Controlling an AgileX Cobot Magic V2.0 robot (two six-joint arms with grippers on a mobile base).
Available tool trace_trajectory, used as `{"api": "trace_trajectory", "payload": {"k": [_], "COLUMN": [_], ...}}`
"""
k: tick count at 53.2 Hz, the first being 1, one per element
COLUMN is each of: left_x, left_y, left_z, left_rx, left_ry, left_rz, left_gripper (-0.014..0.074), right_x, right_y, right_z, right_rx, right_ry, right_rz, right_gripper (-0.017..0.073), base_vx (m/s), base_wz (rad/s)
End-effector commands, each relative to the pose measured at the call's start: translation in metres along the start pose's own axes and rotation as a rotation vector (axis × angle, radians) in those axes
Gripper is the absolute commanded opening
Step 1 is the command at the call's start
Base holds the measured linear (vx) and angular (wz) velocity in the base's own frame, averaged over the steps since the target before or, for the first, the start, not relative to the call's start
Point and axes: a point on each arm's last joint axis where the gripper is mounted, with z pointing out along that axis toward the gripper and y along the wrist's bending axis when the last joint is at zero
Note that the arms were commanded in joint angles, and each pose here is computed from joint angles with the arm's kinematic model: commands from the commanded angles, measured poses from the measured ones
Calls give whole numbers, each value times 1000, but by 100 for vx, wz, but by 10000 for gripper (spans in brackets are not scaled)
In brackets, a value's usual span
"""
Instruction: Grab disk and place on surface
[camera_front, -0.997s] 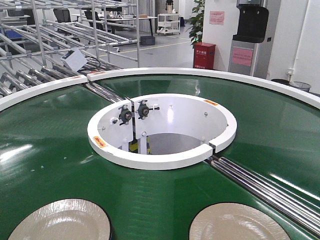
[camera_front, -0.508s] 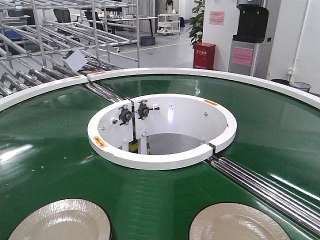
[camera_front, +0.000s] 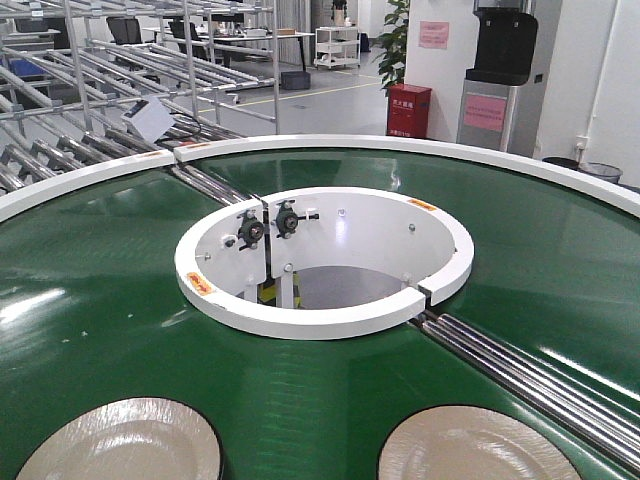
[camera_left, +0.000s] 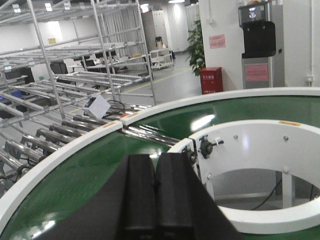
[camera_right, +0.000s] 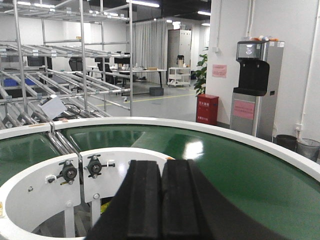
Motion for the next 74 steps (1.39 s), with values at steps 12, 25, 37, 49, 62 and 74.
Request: {"api": "trace_trajectory", "payload": {"k": [12, 25, 37, 49, 62, 74], "left_x": [-19, -19, -14, 15, 56, 85], "left_y": [3, 3, 1, -8, -27, -50], "left_z": [-3, -3, -2, 12, 70, 115], "left_rx": [-24, -24, -2, 78, 255, 560], "left_ry": [-106, -106, -52, 220, 601, 814], "left_rz": [-1, -1, -118, -176, -259, -392], "left_gripper": [283, 597, 601, 515, 451, 401], "right_x": [-19, -21, -19, -2, 35, 78], "right_y": [0, 0, 0, 0, 10, 35], "right_z": [-3, -3, -3, 7, 55, 101], "right_rx": [-2, -3, -1, 12, -38, -324], "right_ry": [-97, -111, -98, 192, 615, 841], "right_rz": [-9, -8, 38, 96, 258, 456], "right_gripper": [421, 708, 682, 561, 438, 378], "base_vx": [0, 0, 0, 0, 0, 0], "base_wz": [0, 0, 0, 0, 0, 0]}}
